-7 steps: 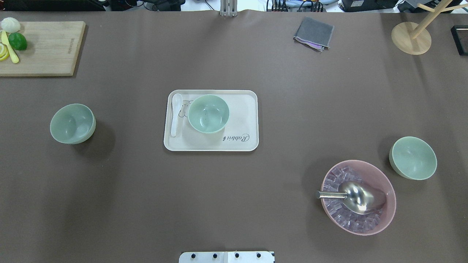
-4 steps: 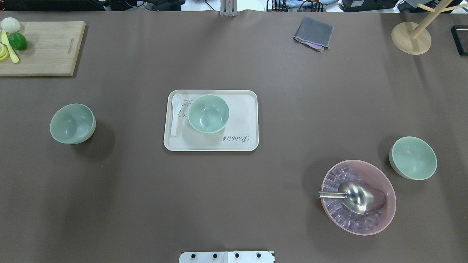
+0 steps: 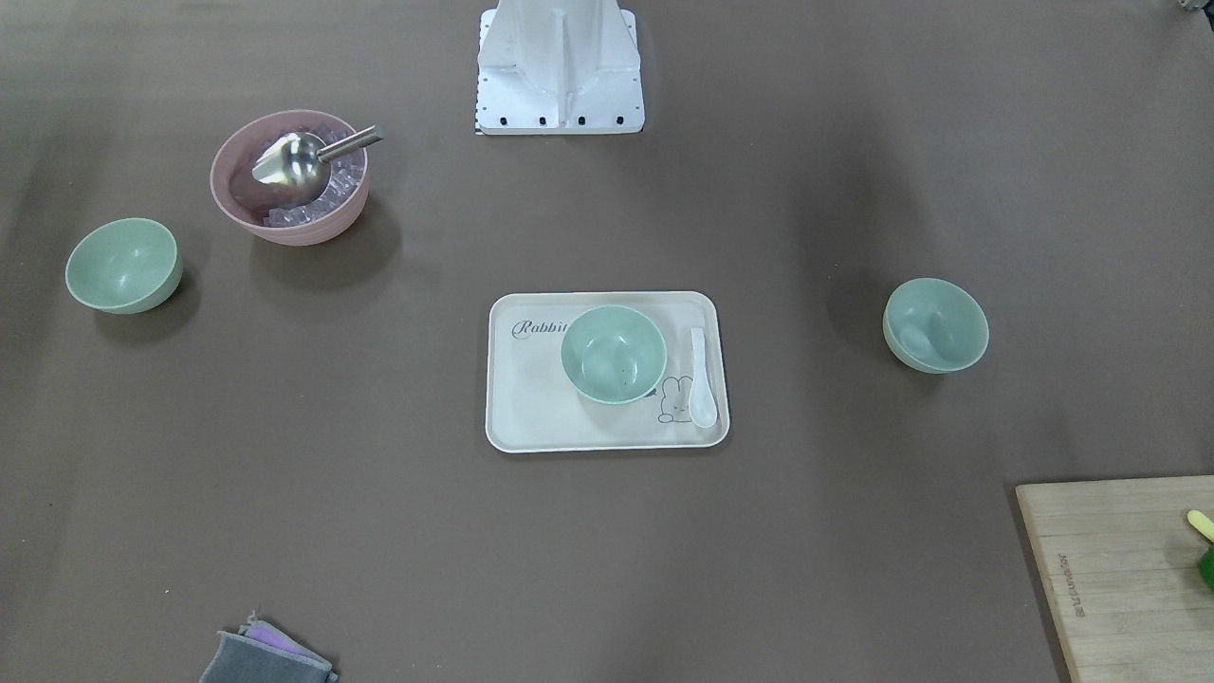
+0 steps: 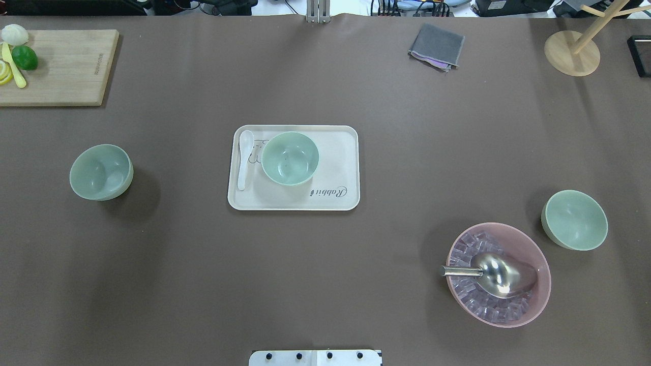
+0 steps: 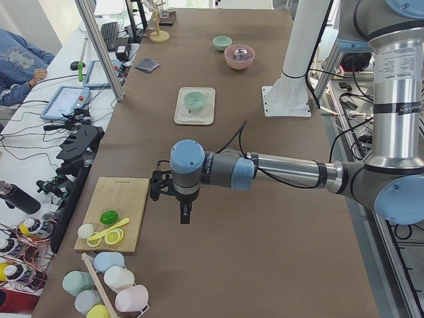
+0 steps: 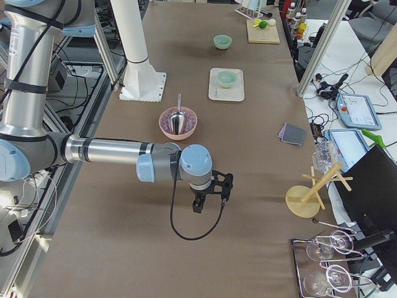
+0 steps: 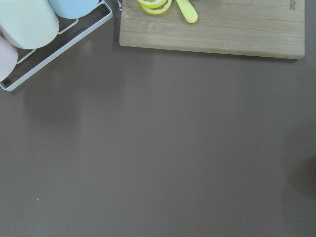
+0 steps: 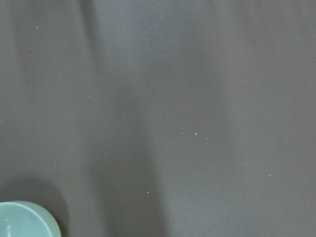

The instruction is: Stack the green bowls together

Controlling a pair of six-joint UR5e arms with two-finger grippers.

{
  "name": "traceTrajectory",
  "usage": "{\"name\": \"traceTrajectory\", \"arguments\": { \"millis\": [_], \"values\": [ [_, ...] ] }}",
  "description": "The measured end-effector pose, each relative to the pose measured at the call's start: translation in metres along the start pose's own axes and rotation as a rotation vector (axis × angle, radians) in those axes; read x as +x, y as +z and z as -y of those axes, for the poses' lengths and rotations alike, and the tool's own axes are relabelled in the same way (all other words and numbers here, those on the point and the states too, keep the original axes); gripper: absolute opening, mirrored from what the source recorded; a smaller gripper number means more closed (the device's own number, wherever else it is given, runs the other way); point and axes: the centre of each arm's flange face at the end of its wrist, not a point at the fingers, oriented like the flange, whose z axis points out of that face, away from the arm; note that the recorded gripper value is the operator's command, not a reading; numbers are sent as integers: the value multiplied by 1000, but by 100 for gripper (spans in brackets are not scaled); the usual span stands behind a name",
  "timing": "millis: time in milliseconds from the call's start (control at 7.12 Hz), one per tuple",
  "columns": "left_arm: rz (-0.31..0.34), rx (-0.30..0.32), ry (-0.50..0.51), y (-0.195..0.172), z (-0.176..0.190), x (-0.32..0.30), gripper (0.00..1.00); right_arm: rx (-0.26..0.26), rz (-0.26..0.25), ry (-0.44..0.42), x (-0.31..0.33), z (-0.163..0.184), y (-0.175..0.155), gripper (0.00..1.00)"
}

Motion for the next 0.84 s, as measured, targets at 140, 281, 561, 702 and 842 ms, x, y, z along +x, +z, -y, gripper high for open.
{"name": "traceTrajectory", "arguments": {
  "millis": [140,281,561,702,842],
  "values": [
    [-4,-3,23,5,4,9,99,2,53,-30,-3,11,6,100],
    [-11,2,38,6,7,17,99,23,92,-84,-4,27,13,100],
    [-35,24,-8,18,12,46,98,56,164,-184,-3,35,28,100],
    [-57,38,-47,27,13,65,98,64,172,-193,-15,43,31,100],
    [-79,39,-82,36,15,90,97,70,166,-200,-42,57,34,100]
  ]
}}
